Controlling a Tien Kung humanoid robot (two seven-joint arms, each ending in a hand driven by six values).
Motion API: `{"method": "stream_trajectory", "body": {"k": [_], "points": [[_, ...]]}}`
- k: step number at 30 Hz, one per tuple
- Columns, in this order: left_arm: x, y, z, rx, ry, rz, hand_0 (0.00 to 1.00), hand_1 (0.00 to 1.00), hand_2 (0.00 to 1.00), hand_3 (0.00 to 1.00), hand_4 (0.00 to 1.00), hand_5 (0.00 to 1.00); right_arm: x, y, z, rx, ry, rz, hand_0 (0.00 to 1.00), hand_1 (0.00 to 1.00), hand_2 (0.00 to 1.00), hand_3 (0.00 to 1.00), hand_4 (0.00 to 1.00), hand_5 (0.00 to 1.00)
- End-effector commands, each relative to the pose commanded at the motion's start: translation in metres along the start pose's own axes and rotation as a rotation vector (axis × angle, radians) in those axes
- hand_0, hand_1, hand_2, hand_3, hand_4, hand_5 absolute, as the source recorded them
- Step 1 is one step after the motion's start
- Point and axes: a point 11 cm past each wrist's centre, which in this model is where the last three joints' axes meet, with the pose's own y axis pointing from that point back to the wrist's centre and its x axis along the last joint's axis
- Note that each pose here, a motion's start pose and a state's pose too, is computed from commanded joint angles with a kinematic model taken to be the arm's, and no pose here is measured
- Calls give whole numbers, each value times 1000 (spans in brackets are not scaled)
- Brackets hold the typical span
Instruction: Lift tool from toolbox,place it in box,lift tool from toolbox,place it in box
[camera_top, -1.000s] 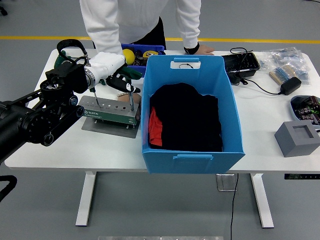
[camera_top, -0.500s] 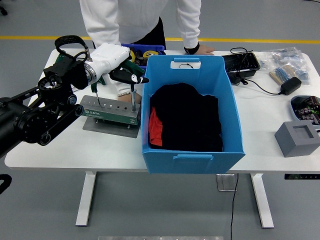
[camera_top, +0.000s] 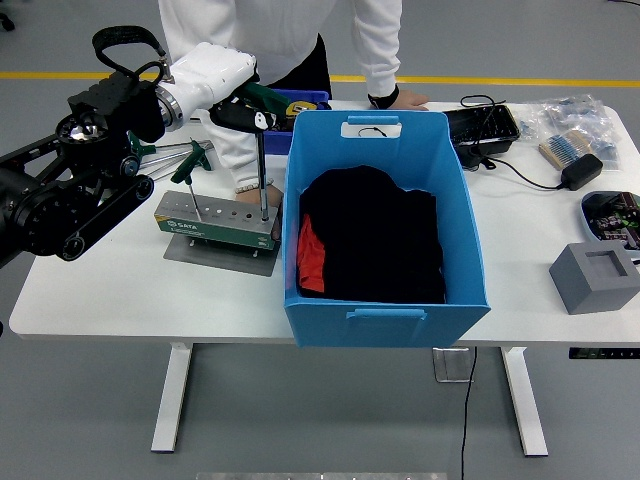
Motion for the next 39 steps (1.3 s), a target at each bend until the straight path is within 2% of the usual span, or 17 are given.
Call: {"method": "stream_trajectory", "body": {"k": [7, 10, 15, 18, 20, 24, 29, 35, 39], "points": [[24, 2, 11, -38, 4, 41, 69, 2, 2, 19, 675, 638, 0, 0, 3, -6, 1, 2, 675, 672, 738, 569, 794, 674], [47, 4, 23, -70, 6, 86, 70, 2, 2, 20, 671, 634, 0, 0, 2, -6, 1, 1, 673, 673, 739, 568, 794, 674], [87, 11, 48, -139, 37, 175, 69, 2, 2, 18, 664, 625, 0, 0, 0, 0, 1, 0, 675, 672, 738, 568, 793, 674], [97, 15, 69, -200, 73, 201, 69, 2, 2, 18, 664, 625, 0, 0, -2, 3, 3, 0, 675, 672, 738, 568, 793, 674], [97, 17, 84, -242, 96, 198, 69, 2, 2, 18, 664, 625, 0, 0, -3, 4, 2, 0, 675, 672, 738, 568, 793, 674], [78, 17, 120, -335, 125, 148, 69, 2, 2, 17, 663, 619, 0, 1, -6, 10, 2, -1, 674, 672, 738, 568, 793, 673], [34, 7, 143, -374, 153, 26, 69, 2, 2, 19, 660, 612, -1, 2, -13, 22, 2, -2, 674, 673, 738, 568, 793, 673], [-10, -7, 144, -343, 181, -101, 70, 2, 2, 18, 663, 615, -1, 3, -19, 35, 0, -3, 677, 672, 738, 568, 793, 673], [-42, -7, 147, -311, 135, -198, 82, 2, 4, 17, 654, 595, 0, 3, -21, 39, 0, -2, 680, 671, 737, 567, 792, 673]]}}
